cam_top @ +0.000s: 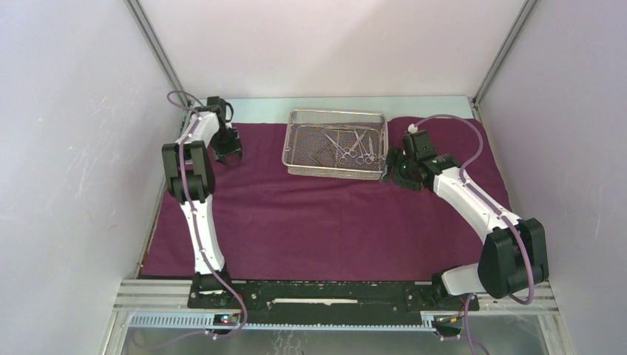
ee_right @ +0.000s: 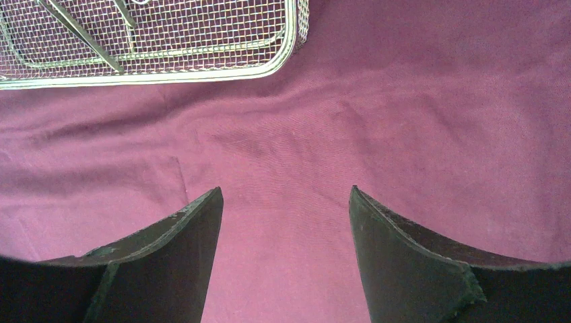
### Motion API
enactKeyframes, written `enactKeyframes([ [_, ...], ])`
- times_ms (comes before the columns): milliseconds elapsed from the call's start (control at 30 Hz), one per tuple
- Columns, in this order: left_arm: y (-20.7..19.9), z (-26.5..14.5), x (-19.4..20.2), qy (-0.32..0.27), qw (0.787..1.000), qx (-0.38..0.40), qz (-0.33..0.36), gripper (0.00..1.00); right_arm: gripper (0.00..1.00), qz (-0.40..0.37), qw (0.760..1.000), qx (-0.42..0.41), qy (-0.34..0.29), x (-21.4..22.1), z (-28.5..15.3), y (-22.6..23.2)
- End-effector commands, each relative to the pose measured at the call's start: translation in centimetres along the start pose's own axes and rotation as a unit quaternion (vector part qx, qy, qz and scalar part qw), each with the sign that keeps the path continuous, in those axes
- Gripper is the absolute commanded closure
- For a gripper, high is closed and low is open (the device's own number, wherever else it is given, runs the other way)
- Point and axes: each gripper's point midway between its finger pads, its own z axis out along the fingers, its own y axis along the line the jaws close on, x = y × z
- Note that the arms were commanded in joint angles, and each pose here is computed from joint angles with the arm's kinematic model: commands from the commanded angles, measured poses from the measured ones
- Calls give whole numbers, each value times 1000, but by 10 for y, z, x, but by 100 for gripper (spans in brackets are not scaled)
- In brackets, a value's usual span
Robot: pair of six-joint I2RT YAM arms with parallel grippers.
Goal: Open and lay out the surgical kit
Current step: Smooth out the surgical kit at the center of the board.
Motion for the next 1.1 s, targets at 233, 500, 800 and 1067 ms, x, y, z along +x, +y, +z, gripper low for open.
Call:
enactKeyframes([
  [233, 11, 15, 11, 28, 996, -26, 86, 25, 22, -13, 999, -25, -42, -23, -16, 14],
  [500, 7, 16, 7, 24, 993, -30, 110, 69, 22, -4, 999, -11, -47, -30, -12, 6],
  [800, 11, 16, 6, 20, 996, -33, 80, 100, 22, -4, 999, -12, -41, -27, -12, 6],
  [1067, 31, -7, -31, -53, 998, -41, 6, 100, 22, -3, 999, -9, -42, -28, -9, 5],
])
